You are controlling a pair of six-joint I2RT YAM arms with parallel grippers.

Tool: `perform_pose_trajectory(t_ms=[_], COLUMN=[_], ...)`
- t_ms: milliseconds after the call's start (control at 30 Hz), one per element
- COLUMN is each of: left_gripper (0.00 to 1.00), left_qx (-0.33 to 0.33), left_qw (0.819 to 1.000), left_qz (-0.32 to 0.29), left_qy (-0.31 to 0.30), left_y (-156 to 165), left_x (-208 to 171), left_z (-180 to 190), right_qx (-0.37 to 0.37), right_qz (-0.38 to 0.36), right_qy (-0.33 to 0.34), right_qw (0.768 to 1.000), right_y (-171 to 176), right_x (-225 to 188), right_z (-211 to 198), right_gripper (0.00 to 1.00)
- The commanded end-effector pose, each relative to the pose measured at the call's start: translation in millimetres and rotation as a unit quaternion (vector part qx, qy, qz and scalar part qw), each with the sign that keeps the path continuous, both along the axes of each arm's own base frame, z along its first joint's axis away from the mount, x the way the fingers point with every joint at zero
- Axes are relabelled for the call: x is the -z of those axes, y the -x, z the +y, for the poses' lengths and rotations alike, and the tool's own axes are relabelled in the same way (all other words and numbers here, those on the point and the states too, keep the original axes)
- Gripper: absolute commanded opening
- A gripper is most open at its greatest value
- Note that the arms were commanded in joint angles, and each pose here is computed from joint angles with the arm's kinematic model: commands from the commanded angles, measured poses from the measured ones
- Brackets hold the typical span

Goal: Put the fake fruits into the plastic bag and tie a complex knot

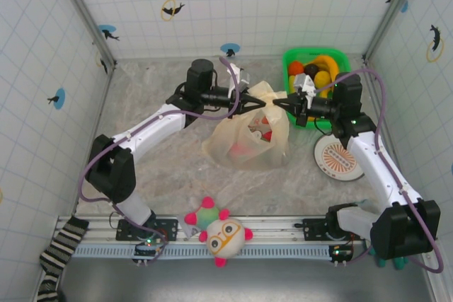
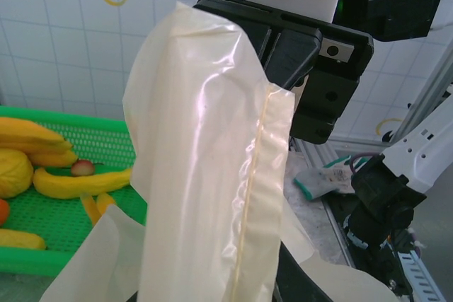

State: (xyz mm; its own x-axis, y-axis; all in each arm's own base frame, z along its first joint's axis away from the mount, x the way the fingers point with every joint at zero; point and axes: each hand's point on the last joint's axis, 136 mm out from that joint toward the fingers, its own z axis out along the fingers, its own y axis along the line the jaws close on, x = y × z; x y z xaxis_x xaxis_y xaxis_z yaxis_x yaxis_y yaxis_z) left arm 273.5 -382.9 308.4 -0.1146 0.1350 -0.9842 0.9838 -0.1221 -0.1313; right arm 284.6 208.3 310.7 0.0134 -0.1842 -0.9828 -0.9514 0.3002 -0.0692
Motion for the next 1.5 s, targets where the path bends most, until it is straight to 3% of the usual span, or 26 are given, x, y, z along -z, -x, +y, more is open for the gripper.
perform_pose_trajectory(t_ms=[0,133,400,467,567,700,800,933,1067,1300,1467], left_gripper=[0.20,0.18,0.02,0.00,0.00,0.00,0.00,0.00,0.00,0.00,0.00], left_qx=[0.013,0.013,0.002,-0.007,-0.027,-0.054,-0.067,-0.080,-0.089,-0.090,-0.093], left_qw=[0.999,0.999,0.999,0.999,0.998,0.995,0.992,0.985,0.977,0.969,0.963], left_qz=[-0.031,-0.034,-0.039,-0.042,-0.054,-0.085,-0.110,-0.154,-0.192,-0.228,-0.249], left_qy=[0.020,0.022,0.022,0.022,0.017,0.008,0.004,-0.010,-0.023,-0.024,-0.035], left_y=[10.6,11.4,8.7,6.3,2.3,-1.4,-1.8,-0.4,2.1,9.7,15.3], left_x=[-20.7,-23.3,-24.6,-26.3,-25.4,-22.0,-20.5,-15.7,-10.3,-13.9,-3.5], left_z=[3.3,4.2,4.5,4.6,5.6,9.5,10.2,7.3,2.3,-1.5,1.0], right_qx=[0.002,0.006,0.007,0.006,0.009,0.023,0.047,0.136,0.171,0.215,0.205], right_qz=[-0.001,0.001,0.003,0.003,0.002,0.012,0.025,0.095,0.214,0.255,0.277], right_qy=[0.006,0.009,0.017,0.015,0.000,-0.029,-0.068,-0.160,-0.204,-0.136,-0.045], right_qw=[1.000,1.000,1.000,1.000,1.000,0.999,0.996,0.973,0.940,0.933,0.938], right_y=[-0.2,-1.7,-2.1,-0.9,1.2,7.3,8.5,-12.7,-37.0,-57.7,-53.1], right_x=[3.6,5.6,7.7,3.6,-14.2,-42.8,-68.5,-108.1,-108.9,-84.9,-54.5], right_z=[-0.2,-0.9,-1.6,-2.7,-6.3,-16.9,-30.3,-59.8,-60.9,-38.4,-16.5], right_gripper=[0.00,0.02,0.05,0.11,0.35,0.81,0.95,0.99,0.98,0.99,0.99])
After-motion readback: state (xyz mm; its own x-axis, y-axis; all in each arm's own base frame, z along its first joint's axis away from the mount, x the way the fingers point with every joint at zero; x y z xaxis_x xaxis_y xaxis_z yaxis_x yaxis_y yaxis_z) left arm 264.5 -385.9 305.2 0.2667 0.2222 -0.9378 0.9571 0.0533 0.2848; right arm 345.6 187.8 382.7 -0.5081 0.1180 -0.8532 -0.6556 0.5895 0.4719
